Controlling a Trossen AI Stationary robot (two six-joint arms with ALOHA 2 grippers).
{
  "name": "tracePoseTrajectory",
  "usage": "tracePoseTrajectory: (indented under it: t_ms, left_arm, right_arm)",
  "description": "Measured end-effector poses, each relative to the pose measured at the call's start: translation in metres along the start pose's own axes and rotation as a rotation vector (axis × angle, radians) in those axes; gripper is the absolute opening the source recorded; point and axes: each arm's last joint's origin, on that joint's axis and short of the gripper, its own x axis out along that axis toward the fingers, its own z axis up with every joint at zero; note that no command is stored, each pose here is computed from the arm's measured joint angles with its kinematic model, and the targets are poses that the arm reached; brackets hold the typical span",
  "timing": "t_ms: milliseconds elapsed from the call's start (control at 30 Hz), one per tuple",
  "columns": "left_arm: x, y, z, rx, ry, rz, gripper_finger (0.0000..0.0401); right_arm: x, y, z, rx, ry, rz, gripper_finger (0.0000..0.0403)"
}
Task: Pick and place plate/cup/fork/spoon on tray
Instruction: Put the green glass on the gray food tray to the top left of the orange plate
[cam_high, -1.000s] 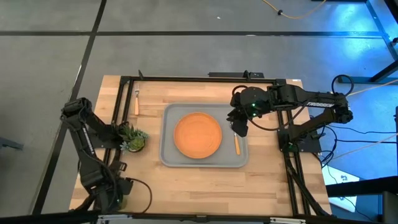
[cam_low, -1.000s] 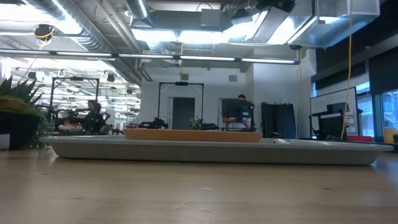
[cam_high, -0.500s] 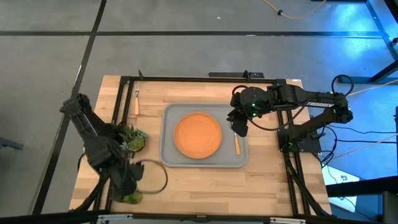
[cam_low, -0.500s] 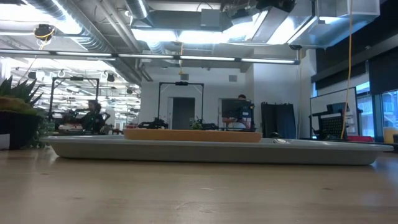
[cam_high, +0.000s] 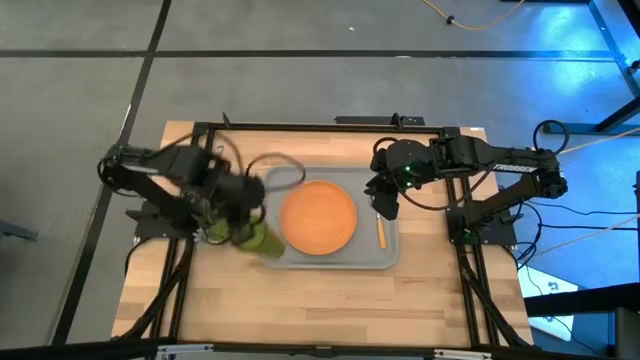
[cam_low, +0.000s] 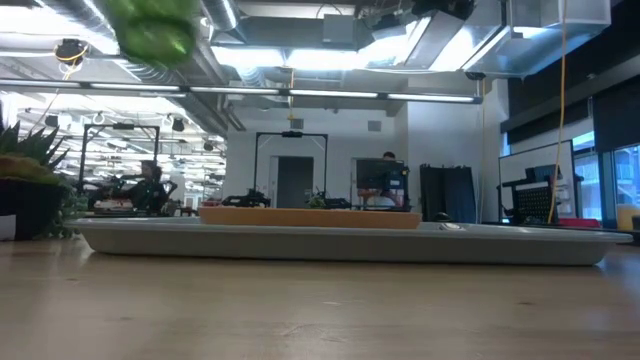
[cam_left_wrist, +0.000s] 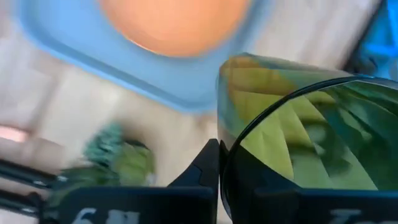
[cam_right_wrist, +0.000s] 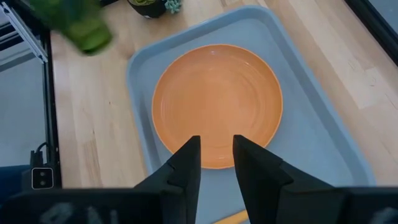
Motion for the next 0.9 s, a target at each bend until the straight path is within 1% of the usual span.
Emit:
tracePoseTrajectory:
  t_ms: [167, 367, 467, 567, 667, 767, 900]
  left_arm:
    - [0.002, 0.035, 0.030, -0.081, -0.063, 0.105, 0.0002]
    - [0.011, 0.081, 0.065, -0.081, -0.062, 0.239, 0.0002]
    - [0.020, 0.105, 0.082, -0.075, -0.020, 0.284, 0.0002]
    - [0.032, 0.127, 0.097, -0.065, 0.041, 0.299, 0.0002]
    - [0.051, 0.144, 0.112, -0.039, 0.115, 0.307, 0.0002]
    - [0.068, 0.154, 0.123, -0.003, 0.176, 0.305, 0.0002]
    - [0.087, 0.160, 0.136, 0.047, 0.190, 0.283, 0.0002]
  right_arm:
    - [0.000, 0.000, 0.000, -0.024, 0.000, 0.000, 0.0099]
    - [0.000, 0.000, 0.000, -0.023, 0.000, 0.000, 0.0099]
    - [0.000, 0.000, 0.000, -0.023, 0.000, 0.000, 0.0099]
    - [0.000, 0.000, 0.000, -0.023, 0.000, 0.000, 0.0099]
    - [0.000, 0.000, 0.000, -0.023, 0.000, 0.000, 0.0099]
    - [0.000, 0.000, 0.000, -0.023, 0.000, 0.000, 0.0099]
    - [0.000, 0.000, 0.000, -0.023, 0.000, 0.000, 0.0099]
